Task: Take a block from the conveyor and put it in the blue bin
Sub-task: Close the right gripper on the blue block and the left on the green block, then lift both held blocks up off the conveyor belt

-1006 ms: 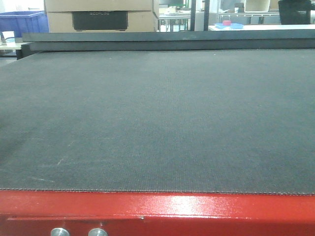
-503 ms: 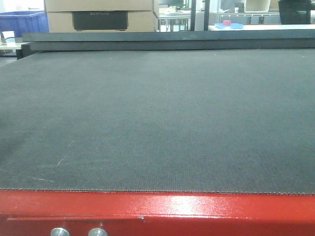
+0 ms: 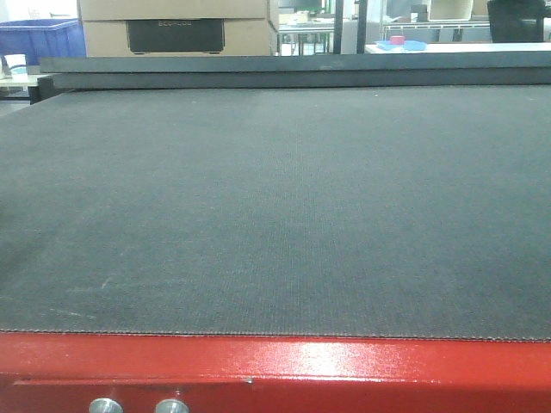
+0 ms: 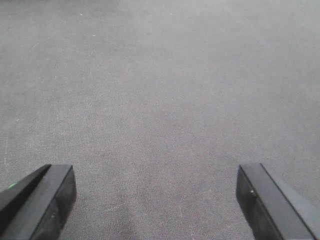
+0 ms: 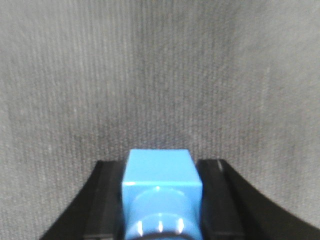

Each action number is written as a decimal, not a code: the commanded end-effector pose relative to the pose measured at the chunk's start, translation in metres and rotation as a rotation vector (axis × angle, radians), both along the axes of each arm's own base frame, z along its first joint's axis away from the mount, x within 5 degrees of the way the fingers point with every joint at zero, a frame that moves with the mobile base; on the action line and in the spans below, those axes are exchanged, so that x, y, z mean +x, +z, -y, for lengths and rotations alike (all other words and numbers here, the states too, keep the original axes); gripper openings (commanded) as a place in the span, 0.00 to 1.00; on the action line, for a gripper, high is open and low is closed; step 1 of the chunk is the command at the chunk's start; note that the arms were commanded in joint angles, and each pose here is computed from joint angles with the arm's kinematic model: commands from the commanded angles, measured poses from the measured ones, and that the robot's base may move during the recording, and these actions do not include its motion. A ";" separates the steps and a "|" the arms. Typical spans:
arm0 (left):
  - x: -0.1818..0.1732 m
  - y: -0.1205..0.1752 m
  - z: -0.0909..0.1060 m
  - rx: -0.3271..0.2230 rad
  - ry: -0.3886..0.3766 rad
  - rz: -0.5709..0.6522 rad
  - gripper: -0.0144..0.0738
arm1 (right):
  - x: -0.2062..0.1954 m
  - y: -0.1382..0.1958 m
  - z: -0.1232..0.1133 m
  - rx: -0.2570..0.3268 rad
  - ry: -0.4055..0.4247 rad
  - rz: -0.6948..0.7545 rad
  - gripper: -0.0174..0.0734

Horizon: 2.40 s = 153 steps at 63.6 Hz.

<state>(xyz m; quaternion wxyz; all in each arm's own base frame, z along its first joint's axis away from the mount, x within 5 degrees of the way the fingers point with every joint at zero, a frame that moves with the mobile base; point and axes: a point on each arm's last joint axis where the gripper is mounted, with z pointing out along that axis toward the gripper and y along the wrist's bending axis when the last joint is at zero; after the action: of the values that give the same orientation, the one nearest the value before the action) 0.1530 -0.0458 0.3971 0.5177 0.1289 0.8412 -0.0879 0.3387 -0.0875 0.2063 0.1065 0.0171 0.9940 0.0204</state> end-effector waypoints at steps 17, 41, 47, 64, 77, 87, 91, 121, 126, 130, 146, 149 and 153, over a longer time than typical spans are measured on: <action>0.012 0.006 -0.012 0.014 0.085 -0.055 0.78 | -0.011 0.045 -0.014 0.064 -0.021 0.121 0.02; 0.071 -0.004 -0.037 0.066 0.218 -0.335 0.78 | -0.039 0.114 -0.114 0.091 0.270 0.331 0.02; 0.089 -0.008 -0.046 0.105 0.220 -0.401 0.78 | -0.046 0.119 -0.140 0.123 0.348 0.341 0.02; 0.148 -0.053 -0.081 0.195 0.264 -0.574 0.78 | -0.066 0.120 -0.203 0.186 0.556 0.325 0.02; 0.182 -0.101 -0.090 0.255 0.261 -0.681 0.78 | -0.076 0.122 -0.226 0.240 0.619 0.322 0.02; 0.204 -0.132 -0.092 0.256 0.256 -0.698 0.78 | -0.079 0.122 -0.231 0.246 0.637 0.319 0.02; 0.211 -0.145 -0.093 0.256 0.253 -0.710 0.78 | -0.079 0.122 -0.231 0.246 0.637 0.317 0.02; 0.224 -0.192 -0.095 0.261 0.232 -0.846 0.72 | -0.079 0.122 -0.231 0.245 0.639 0.318 0.02; 0.224 -0.189 -0.095 0.264 0.230 -0.857 0.61 | -0.079 0.122 -0.231 0.245 0.639 0.320 0.02; 0.225 -0.185 -0.095 0.264 0.230 -0.862 0.48 | -0.078 0.122 -0.231 0.245 0.638 0.324 0.02; 0.228 -0.161 -0.092 0.230 0.224 -0.896 0.04 | -0.073 0.124 -0.231 0.234 0.624 0.379 0.02; 0.227 -0.156 -0.087 0.214 0.214 -0.894 0.04 | -0.071 0.123 -0.228 0.231 0.607 0.391 0.02; 0.224 -0.148 -0.080 0.202 0.218 -0.878 0.04 | -0.067 0.119 -0.221 0.222 0.579 0.398 0.02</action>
<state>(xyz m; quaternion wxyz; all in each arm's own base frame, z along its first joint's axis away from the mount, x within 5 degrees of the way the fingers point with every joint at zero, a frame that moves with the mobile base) 0.3811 0.0445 0.2317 0.0909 0.0466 0.9947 0.0150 0.2670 0.1429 0.3246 0.2625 -0.2710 0.9102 0.1706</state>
